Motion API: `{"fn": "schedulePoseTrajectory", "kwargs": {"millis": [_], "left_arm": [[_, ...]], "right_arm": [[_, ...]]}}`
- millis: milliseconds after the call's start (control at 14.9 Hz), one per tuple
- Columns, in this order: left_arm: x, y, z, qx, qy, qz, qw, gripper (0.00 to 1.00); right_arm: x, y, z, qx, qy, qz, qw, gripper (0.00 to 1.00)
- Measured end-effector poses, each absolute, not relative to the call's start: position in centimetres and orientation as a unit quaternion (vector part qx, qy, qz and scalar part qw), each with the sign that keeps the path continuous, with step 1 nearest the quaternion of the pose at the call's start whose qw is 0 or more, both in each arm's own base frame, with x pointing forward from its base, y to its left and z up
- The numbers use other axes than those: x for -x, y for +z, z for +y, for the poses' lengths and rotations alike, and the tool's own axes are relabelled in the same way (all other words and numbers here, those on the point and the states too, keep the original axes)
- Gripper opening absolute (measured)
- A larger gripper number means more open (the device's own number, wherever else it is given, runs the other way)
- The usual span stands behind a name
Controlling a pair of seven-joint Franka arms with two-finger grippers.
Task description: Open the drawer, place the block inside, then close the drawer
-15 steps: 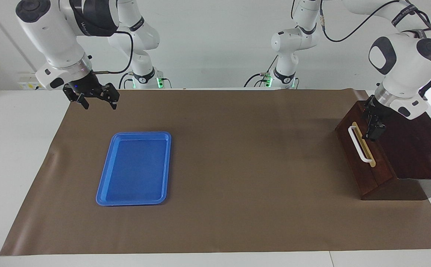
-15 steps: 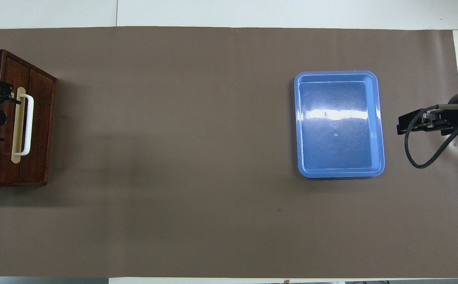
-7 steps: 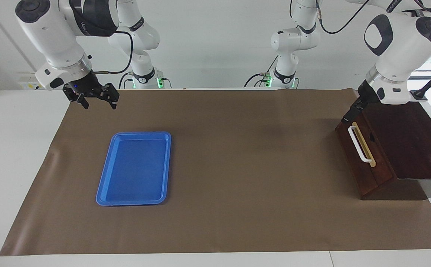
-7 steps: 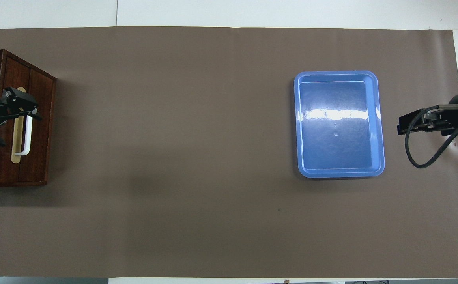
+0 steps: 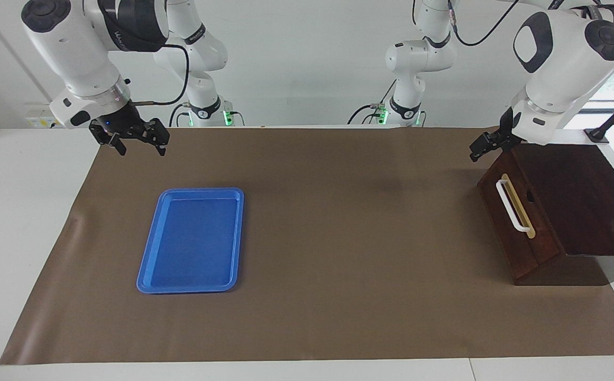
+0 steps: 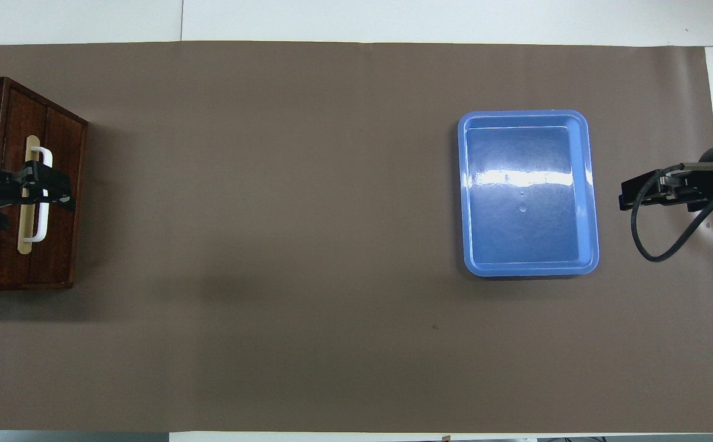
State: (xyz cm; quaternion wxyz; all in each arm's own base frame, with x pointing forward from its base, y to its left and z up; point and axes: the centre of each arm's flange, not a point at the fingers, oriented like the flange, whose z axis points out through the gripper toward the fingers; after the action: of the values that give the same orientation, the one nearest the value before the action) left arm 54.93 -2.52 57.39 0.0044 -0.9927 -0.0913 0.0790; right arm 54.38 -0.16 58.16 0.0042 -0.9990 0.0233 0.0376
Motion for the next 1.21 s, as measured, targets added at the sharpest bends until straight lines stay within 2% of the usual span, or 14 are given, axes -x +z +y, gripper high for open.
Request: {"fn": "schedulePoseTrajectory", "kwargs": {"millis": [403, 1208], "left_arm": [[-54.5, 58.0, -3.0, 0.996, 0.084, -0.024, -0.001, 1.00], [-55.1, 58.6, -2.7, 0.998, 0.068, 0.014, -0.006, 1.00]], "right_arm": [[-54.4, 58.2, -0.2, 0.999, 0.038, 0.023, 0.004, 1.00], [-54.4, 58.2, -0.2, 0.999, 0.038, 0.023, 0.004, 1.00]]}}
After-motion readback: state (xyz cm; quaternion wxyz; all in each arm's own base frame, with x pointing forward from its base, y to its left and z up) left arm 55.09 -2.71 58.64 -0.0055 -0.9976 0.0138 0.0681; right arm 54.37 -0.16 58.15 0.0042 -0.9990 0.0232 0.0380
